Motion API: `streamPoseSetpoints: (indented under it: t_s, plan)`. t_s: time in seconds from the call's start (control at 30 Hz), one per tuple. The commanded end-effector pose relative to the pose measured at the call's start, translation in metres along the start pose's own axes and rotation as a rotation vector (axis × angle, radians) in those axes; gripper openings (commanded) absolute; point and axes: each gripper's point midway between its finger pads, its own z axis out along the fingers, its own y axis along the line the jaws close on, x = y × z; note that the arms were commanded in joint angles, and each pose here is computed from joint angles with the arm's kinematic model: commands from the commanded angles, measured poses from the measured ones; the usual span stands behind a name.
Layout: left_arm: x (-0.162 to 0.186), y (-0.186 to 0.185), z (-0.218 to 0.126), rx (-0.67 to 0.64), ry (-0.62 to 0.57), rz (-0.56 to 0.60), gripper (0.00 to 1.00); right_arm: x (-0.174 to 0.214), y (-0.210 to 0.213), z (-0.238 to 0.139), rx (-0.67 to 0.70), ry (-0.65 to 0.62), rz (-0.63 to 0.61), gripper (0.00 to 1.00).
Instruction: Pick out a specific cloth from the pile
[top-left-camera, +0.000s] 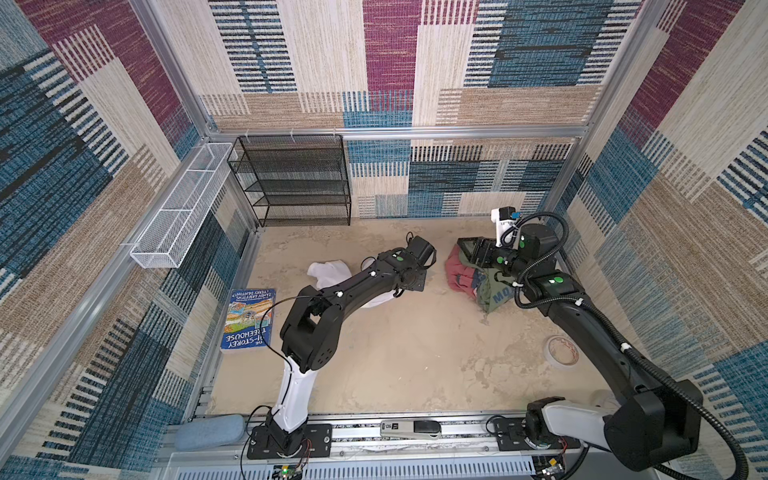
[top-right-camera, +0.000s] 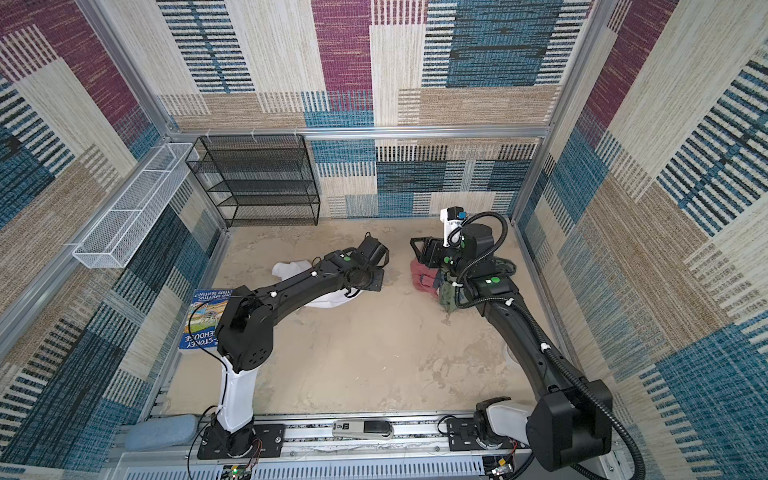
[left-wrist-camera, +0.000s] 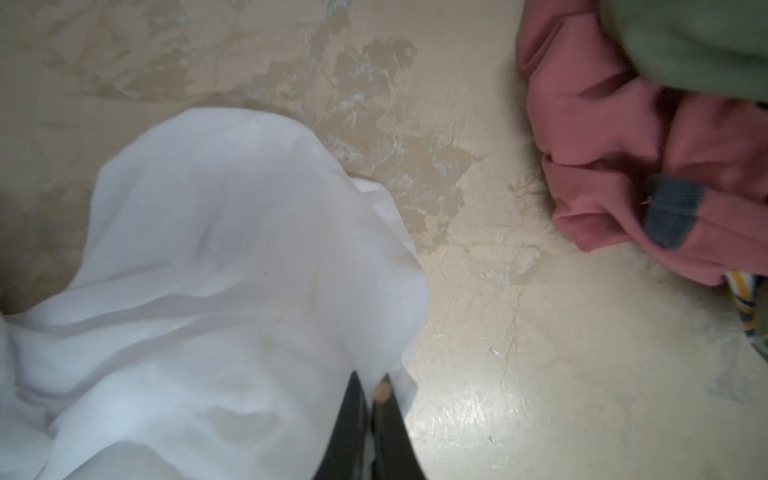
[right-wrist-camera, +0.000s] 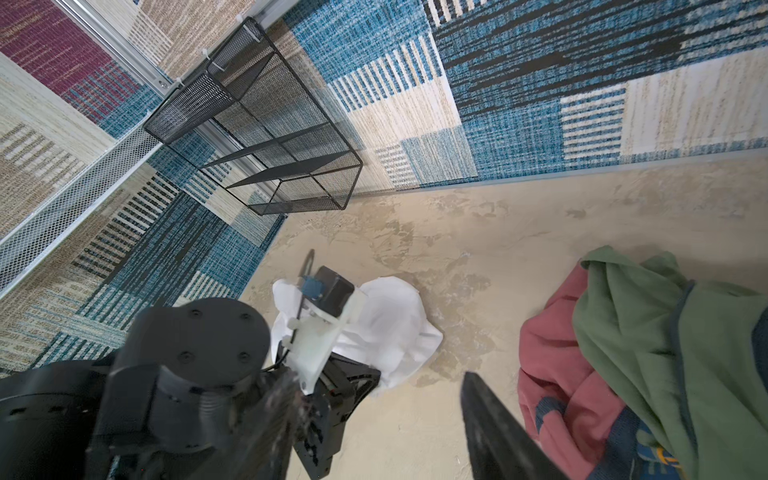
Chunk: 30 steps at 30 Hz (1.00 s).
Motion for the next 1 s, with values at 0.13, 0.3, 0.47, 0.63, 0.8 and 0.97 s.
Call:
streamPoseSetpoints:
  t_s: [0.13,0.3,0.47,0.63,0.8,0.97]
  plan:
    - [-0.027,0.015,-0.050,-0.022,-0.114,0.021,0.00,-0.013,0.009,-0.002,-0.033,-0.045,-0.011,0.64]
    - [-0.037,0.032,-0.078,-0.053,-0.171,0.007,0.00,-0.016,0.013,-0.003,-0.048,-0.055,-0.021,0.63]
    - [-0.042,0.056,-0.101,-0.087,-0.215,-0.028,0.00,-0.015,0.026,0.003,-0.078,-0.044,-0.044,0.63]
    - [-0.044,0.092,-0.127,-0.143,-0.256,-0.080,0.00,-0.011,0.045,0.016,-0.101,-0.025,-0.076,0.63]
    - [-0.035,0.133,-0.152,-0.169,-0.275,-0.151,0.00,-0.006,0.064,0.030,-0.138,-0.006,-0.091,0.63]
    - [-0.014,0.177,-0.173,-0.219,-0.273,-0.238,0.00,0.003,0.081,0.042,-0.174,0.014,-0.100,0.63]
